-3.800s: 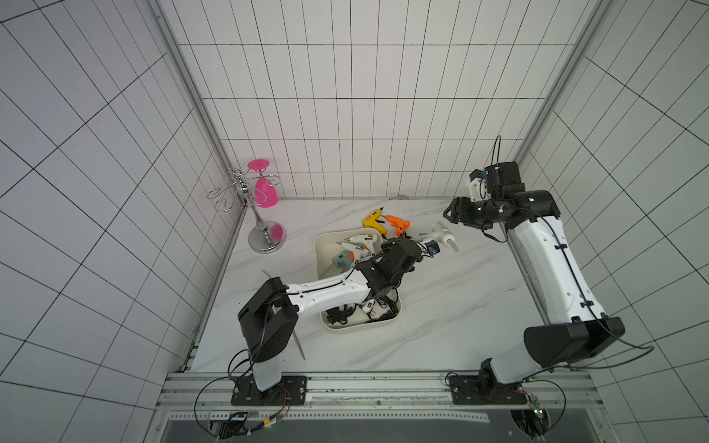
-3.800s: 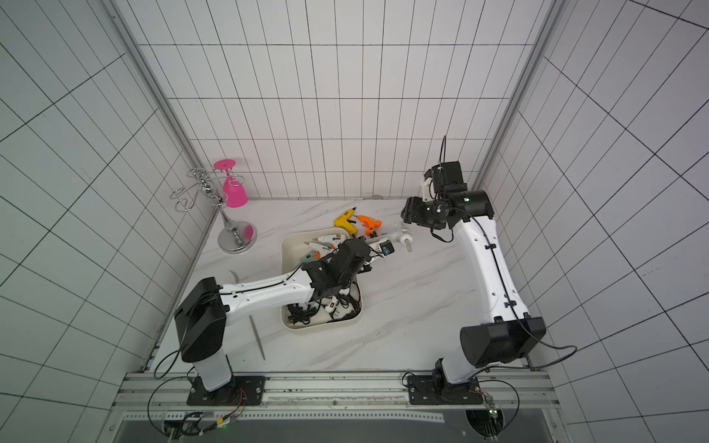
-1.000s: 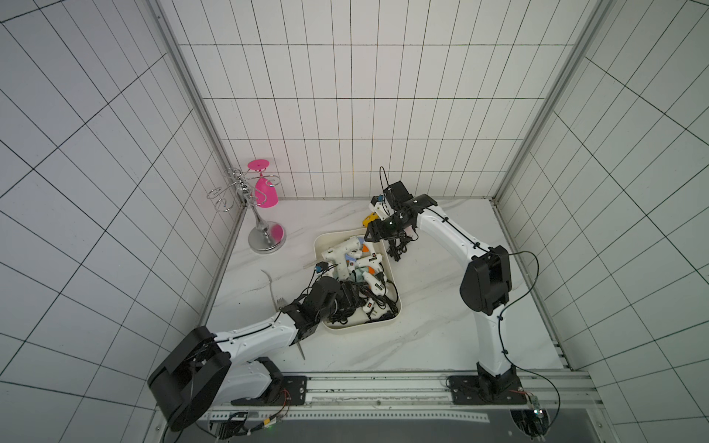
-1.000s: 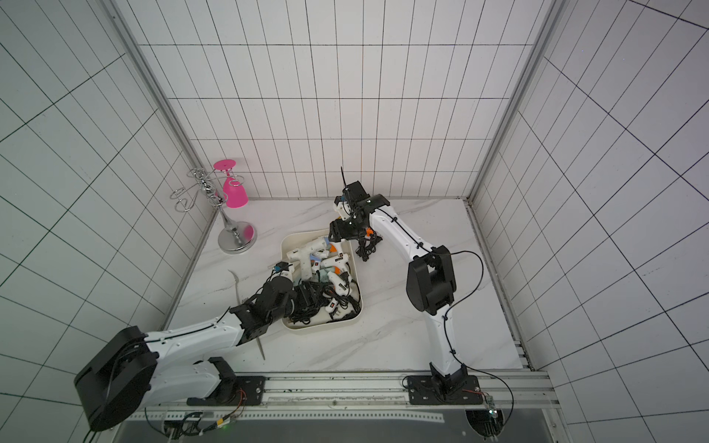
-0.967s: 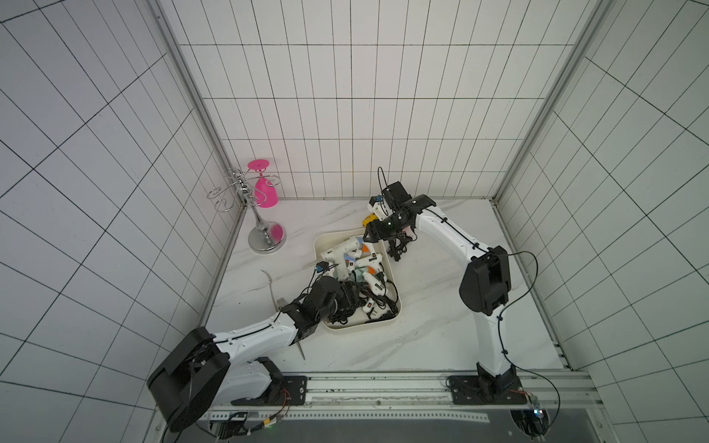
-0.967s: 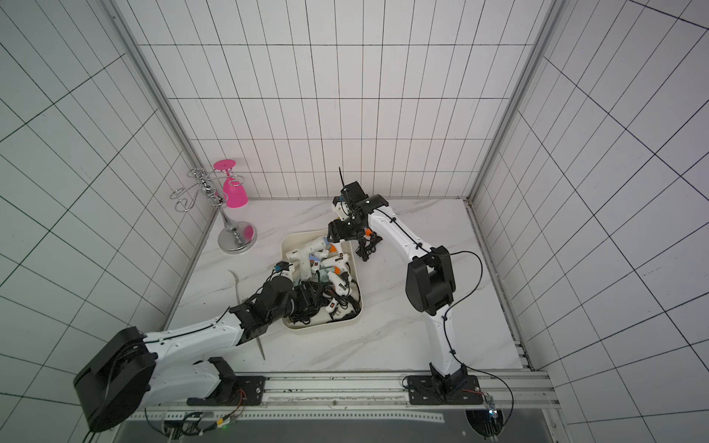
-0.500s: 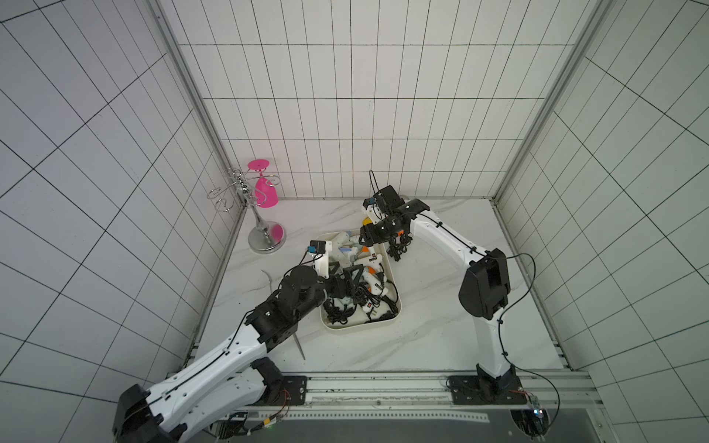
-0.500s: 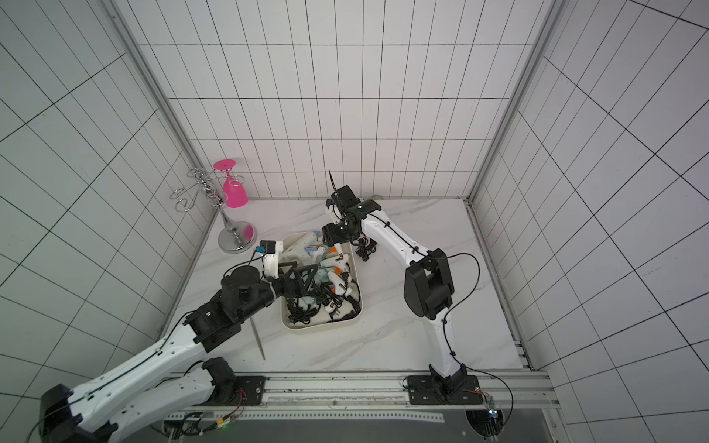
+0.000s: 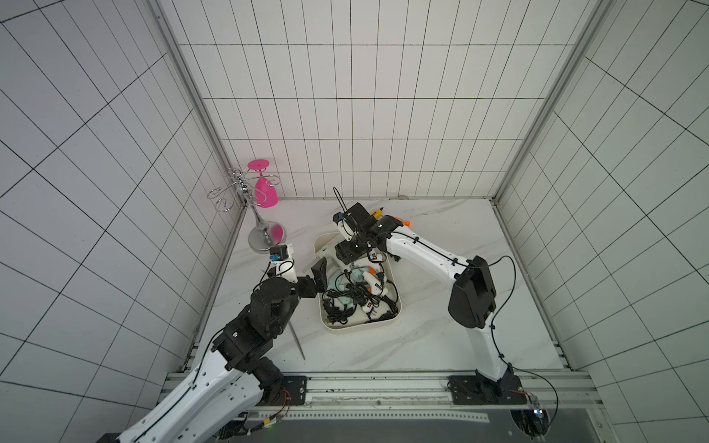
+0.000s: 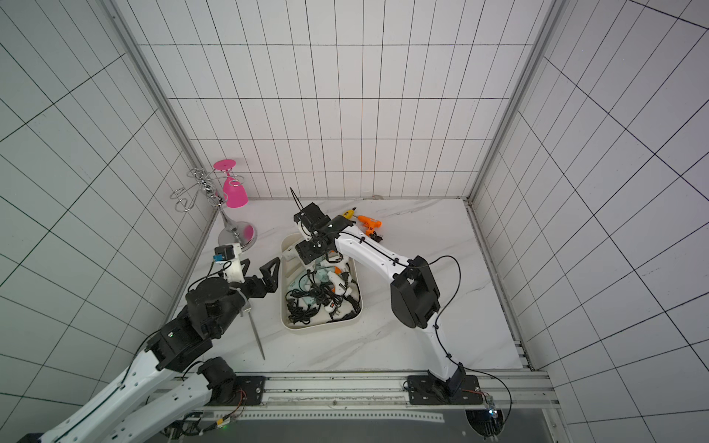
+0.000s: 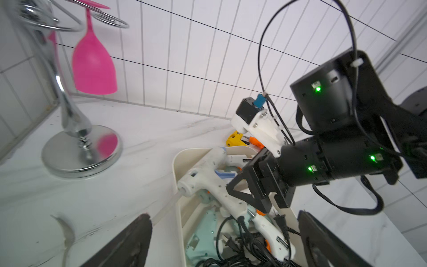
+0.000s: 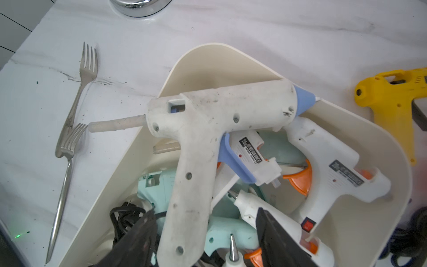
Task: Put the hot melt glue gun into the storage box
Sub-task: Adjust the hot melt adhesive gun in the storage box.
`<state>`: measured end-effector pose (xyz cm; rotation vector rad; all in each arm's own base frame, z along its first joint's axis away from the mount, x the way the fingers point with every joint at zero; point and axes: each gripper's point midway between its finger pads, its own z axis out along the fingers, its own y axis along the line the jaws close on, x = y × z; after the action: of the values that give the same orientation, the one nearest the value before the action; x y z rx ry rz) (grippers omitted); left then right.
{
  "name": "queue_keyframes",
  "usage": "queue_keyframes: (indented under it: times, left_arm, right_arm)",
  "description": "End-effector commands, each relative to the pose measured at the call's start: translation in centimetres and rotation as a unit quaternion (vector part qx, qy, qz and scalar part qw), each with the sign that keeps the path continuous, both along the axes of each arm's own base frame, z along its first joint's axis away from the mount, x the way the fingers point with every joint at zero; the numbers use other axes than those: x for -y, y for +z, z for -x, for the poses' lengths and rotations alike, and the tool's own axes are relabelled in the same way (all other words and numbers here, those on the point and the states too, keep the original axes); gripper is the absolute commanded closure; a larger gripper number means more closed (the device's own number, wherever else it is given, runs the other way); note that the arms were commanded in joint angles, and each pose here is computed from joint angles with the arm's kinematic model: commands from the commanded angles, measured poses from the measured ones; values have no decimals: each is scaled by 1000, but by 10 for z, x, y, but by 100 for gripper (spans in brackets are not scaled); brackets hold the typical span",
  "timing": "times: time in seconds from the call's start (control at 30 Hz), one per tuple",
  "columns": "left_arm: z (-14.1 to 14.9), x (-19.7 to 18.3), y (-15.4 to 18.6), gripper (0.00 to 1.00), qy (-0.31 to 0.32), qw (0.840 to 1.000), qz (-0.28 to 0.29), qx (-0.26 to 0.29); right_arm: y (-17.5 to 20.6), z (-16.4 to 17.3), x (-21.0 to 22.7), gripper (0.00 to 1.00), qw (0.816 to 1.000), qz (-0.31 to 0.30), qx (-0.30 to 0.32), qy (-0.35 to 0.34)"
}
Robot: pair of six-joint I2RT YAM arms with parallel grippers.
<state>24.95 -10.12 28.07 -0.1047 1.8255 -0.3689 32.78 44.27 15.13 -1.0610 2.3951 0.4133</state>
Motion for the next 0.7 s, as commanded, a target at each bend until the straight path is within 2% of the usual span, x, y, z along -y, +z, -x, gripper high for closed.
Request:
queue_keyframes:
  times: [0.0, 0.17, 0.23, 0.4, 0.5, 0.67]
  left_arm:
    - [4, -35, -6, 1, 71, 997, -43, -5]
    - [8, -43, -4, 1, 78, 996, -46, 1]
    - [8, -42, -5, 1, 76, 996, -47, -1]
    - [7, -38, -10, 1, 66, 996, -55, -15]
    - [5, -35, -16, 1, 62, 996, -64, -24]
    - [-8, -19, -27, 1, 39, 995, -80, -45]
  right_arm:
    - [-18, -6, -1, 29, 999, 34, 13, -15]
    - [-48, -14, 3, 31, 994, 87, 38, -63]
    - [-51, -20, 5, 34, 991, 90, 46, -84]
    - [-44, -27, 12, 56, 986, 85, 70, -128]
    - [-36, -24, 25, 66, 981, 82, 89, -150]
    - [-49, -1, 47, 73, 976, 95, 83, -177]
